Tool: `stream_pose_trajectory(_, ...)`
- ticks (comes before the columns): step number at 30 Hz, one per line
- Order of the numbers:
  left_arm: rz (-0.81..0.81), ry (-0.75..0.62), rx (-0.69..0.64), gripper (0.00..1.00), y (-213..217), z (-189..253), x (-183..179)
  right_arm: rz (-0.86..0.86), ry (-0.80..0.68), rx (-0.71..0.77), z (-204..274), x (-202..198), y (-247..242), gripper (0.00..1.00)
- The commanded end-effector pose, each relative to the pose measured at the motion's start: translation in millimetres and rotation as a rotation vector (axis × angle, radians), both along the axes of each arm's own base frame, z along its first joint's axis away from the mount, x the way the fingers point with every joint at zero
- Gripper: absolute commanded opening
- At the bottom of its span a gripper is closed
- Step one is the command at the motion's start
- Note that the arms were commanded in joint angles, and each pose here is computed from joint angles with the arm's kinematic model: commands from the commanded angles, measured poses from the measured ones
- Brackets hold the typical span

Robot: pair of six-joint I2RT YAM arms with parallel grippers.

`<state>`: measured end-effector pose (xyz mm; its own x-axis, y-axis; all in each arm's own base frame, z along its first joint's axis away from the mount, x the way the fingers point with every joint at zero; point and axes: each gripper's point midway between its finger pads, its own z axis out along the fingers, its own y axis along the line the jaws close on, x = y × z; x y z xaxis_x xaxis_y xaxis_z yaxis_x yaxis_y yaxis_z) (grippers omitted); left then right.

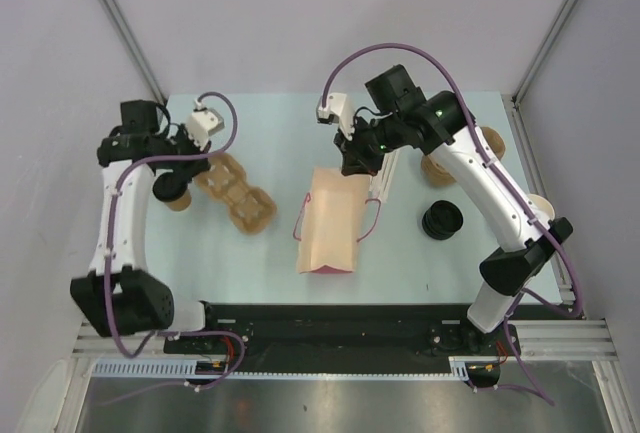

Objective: Pack the takeout coffee

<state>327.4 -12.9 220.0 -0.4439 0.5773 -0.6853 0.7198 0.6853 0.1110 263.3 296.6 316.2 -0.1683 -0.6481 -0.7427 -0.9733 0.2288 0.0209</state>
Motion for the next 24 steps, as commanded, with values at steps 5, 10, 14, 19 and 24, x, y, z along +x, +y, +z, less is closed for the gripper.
stream_pose_trajectory(5, -0.026, -0.566, 0.048, 0.00, -30.8, 198.3, -58.8, -0.057, -0.071, 0.045, 21.9, -2.1, -6.7, 0.00)
stream_pose_trajectory(10, -0.014, -0.889, 0.035, 0.00, -37.1, 276.6, -104.9, -0.105, -0.094, 0.035, 15.1, 10.8, -8.6, 0.00)
stream_pose_trajectory(14, -0.051, -1.056, 0.011, 0.00, -45.9, 324.8, -131.3, -0.127, -0.086, 0.005, 1.3, 17.9, -9.2, 0.00)
stream_pose_trajectory(19, -0.131, -1.059, -0.059, 0.00, -62.8, 344.6, -138.9, -0.156, -0.056, 0.014, -3.0, 28.1, -8.4, 0.00)
stream_pose_trajectory(24, -0.175, -1.034, -0.134, 0.00, -75.0, 360.1, -121.5, -0.167, -0.054, 0.037, 0.2, 37.6, -4.5, 0.00)
